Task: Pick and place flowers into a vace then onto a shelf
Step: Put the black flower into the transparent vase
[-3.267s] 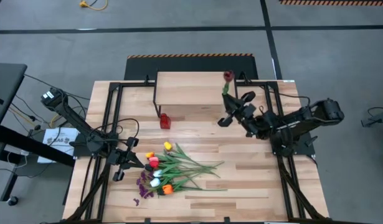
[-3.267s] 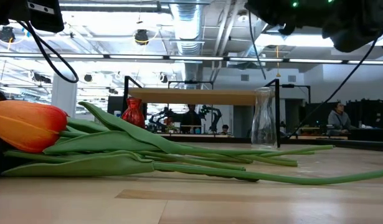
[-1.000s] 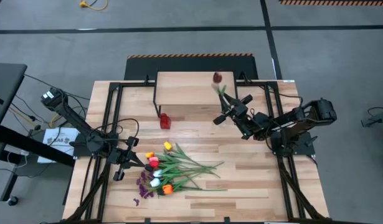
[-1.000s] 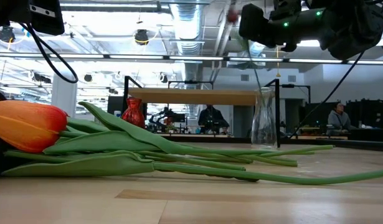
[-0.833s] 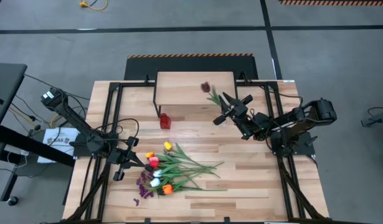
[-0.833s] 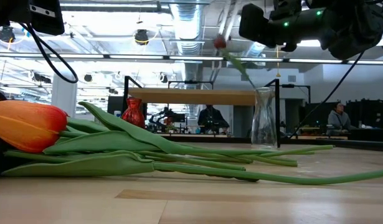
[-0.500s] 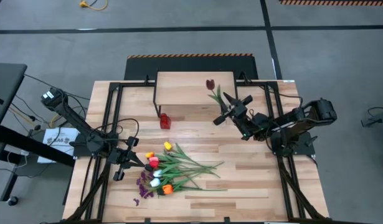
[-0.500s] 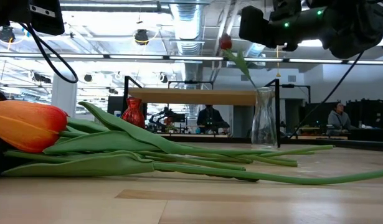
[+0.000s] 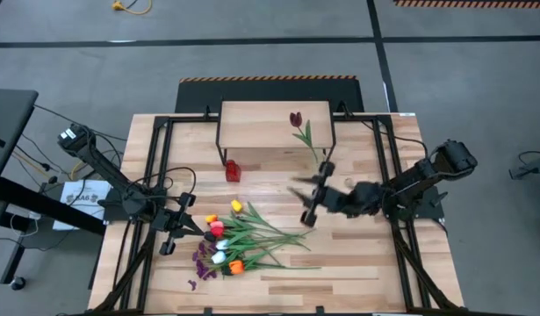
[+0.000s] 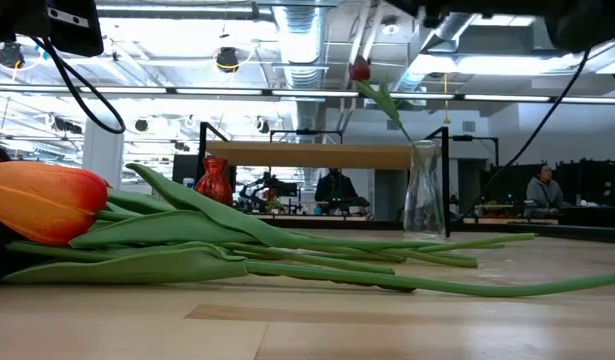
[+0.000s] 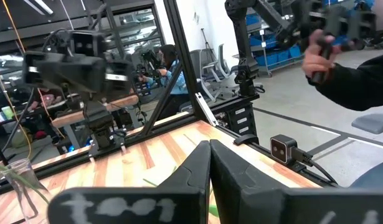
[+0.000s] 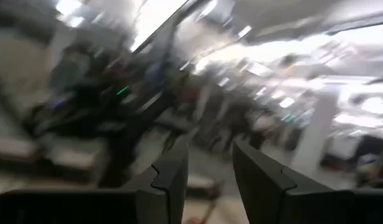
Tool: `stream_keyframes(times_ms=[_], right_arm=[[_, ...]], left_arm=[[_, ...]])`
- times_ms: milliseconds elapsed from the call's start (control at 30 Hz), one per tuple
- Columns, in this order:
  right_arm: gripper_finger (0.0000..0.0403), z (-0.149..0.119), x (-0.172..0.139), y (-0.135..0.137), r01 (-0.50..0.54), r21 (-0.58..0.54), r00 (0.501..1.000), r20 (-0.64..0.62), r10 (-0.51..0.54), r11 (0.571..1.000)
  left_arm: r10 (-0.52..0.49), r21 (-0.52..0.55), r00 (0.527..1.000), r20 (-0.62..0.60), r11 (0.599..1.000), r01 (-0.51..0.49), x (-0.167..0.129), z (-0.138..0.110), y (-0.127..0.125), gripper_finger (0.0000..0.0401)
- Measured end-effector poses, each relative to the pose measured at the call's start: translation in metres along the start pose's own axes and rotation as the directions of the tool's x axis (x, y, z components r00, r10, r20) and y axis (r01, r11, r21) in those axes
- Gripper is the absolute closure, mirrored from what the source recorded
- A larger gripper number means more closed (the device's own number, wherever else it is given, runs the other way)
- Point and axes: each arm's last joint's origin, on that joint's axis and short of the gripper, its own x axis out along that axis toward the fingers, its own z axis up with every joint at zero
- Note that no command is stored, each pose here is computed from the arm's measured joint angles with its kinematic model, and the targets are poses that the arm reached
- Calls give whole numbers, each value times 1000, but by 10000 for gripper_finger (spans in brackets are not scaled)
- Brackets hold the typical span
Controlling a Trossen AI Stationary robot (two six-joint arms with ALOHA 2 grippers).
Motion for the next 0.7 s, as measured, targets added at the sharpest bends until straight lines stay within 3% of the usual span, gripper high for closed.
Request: stream_keyframes(times_ms=[67,200,333,533,700], right_arm=[[284,4,7,14,-101,13,990,-101,102,995],[284,16,15,31,-280,115,923,-243,300,953],[284,20,13,40,-351,244,857,-305,415,904],[284,18,1,52,-362,482,750,-358,556,798],[284,15,-10,64,-283,582,706,-412,577,762]], left_arm=[[0,0,1000,0,1000,0,0,0,0,401],[0,0,1000,0,1000,0,0,0,0,401],[0,-1,1000,0,1000,0,0,0,0,401],[0,-7,1000,0,1000,0,0,0,0,401],[0,-9,1000,0,1000,0,0,0,0,401]])
